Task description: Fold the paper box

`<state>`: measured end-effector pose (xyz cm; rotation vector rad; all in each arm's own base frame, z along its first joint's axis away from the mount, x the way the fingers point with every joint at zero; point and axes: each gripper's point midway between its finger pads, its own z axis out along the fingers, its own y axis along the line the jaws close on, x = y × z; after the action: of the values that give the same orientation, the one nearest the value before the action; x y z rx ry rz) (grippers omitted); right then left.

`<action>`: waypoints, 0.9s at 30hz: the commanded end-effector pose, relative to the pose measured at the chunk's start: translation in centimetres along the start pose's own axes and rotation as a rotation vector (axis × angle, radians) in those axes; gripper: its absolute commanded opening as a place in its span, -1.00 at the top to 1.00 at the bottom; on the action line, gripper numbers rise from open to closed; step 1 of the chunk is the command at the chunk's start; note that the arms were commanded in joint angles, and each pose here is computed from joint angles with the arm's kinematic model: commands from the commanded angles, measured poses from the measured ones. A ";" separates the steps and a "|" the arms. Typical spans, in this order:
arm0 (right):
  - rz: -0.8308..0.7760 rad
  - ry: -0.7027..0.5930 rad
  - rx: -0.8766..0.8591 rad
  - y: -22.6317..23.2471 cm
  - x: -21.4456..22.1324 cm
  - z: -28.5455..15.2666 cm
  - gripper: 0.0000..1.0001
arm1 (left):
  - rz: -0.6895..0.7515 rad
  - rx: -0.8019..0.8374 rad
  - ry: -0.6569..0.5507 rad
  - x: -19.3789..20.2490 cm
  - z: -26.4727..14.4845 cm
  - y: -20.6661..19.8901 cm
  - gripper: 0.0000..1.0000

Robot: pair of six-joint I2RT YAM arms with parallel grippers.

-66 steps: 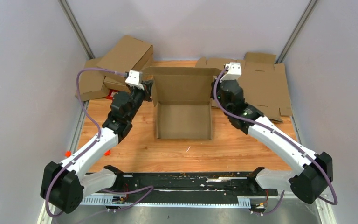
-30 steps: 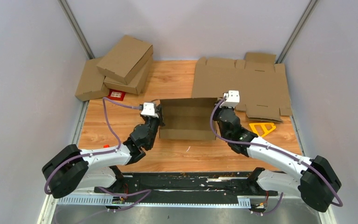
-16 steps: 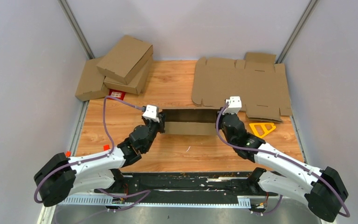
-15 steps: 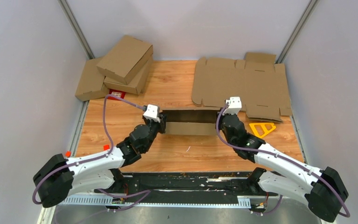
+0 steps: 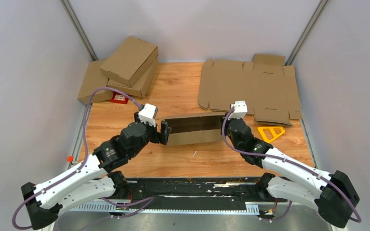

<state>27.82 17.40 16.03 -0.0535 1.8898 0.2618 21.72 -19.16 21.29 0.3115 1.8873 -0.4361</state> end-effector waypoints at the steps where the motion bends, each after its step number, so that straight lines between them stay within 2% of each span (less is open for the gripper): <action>1: -0.042 0.084 -0.041 0.5 2.5 -0.2 1.00 | 0.062 0.002 0.056 -2.4 -2.8 0.3 -0.85; 3: -0.046 0.082 -0.042 0.5 2.5 -0.2 1.00 | 0.114 0.006 0.062 -4.0 -3.0 0.1 -0.90; 6: -0.049 0.082 -0.050 0.6 2.4 -0.2 1.00 | 0.241 0.110 0.061 -5.6 -2.2 -2.1 -0.93; 10: -0.062 0.087 -0.062 0.9 2.4 -0.1 1.00 | 0.341 0.239 0.104 -6.6 -0.8 -5.2 -0.86; 15: -0.075 0.099 -0.065 1.0 2.5 0.0 1.00 | 0.373 0.426 0.197 -5.2 0.7 -9.4 -0.81; 17: -0.078 0.105 -0.074 1.2 2.6 0.1 1.00 | 0.380 0.447 0.235 -4.4 1.5 -10.0 -0.77; 18: -0.081 0.107 -0.076 1.3 2.7 0.1 1.00 | 0.385 0.437 0.245 -4.2 2.0 -9.9 -0.69; 19: -0.083 0.110 -0.077 1.3 2.7 0.2 1.00 | 0.391 0.430 0.259 -3.8 2.3 -9.9 -0.51; 23: -0.084 0.114 -0.084 1.5 2.8 0.2 1.00 | 0.394 0.441 0.286 -2.7 2.9 -10.1 -0.12; 25: -0.085 0.117 -0.090 1.6 2.8 0.2 0.99 | 0.398 0.427 0.291 -2.3 3.0 -9.8 0.21; 27: -0.090 0.124 -0.099 1.7 2.9 0.1 0.89 | 0.396 0.418 0.295 -1.8 3.2 -9.5 0.51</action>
<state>27.47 18.69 14.44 -0.1541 1.9396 0.2833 21.21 -28.70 22.20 1.0519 1.9976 -0.4995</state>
